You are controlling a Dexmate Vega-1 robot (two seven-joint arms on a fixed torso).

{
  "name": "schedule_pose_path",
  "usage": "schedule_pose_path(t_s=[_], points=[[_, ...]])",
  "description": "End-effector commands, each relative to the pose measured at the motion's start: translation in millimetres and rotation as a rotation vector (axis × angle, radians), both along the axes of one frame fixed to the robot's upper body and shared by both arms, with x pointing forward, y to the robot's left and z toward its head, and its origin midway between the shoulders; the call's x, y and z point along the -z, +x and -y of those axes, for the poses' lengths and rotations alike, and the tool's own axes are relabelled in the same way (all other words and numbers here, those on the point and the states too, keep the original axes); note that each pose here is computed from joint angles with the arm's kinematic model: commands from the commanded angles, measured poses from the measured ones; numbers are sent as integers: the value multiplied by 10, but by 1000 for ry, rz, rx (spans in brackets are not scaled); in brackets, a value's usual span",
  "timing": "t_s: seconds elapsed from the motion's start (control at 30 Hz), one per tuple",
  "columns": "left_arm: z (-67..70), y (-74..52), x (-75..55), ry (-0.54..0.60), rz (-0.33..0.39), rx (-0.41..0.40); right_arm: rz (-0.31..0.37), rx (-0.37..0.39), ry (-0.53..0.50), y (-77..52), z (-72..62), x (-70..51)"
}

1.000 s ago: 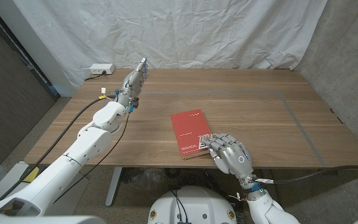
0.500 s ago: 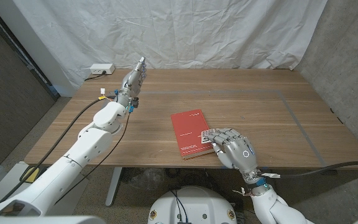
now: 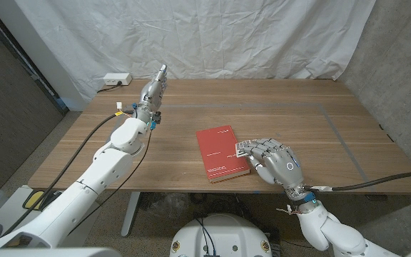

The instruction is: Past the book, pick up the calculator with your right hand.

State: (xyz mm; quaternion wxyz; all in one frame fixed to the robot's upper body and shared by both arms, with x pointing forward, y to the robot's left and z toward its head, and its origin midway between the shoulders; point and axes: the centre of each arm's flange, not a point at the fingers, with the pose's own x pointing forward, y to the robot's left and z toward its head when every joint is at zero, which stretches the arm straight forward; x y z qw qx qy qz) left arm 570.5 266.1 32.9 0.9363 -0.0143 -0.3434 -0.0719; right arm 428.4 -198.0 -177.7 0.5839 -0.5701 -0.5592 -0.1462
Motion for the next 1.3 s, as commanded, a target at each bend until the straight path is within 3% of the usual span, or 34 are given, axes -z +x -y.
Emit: schedule_pose_path(t_s=[0.03, 0.43, 0.6, 0.8, 1.3], points=[[-191, -98, -60, 33, 0, -40, 29, -13, 14, 28, 113, -323], [-491, -74, 13, 29, -8, -21, 40, 31, 59, -157, -74, -398], [-536, -38, 52, 31, -16, -3, 9, 4, 117, -211, -84, -454], [-576, -62, 58, 38, -10, -1, 24, 8, 145, -259, -96, -497], [-594, -3, 56, 44, -1, 22, 44, 35, 137, -353, -155, -546]])
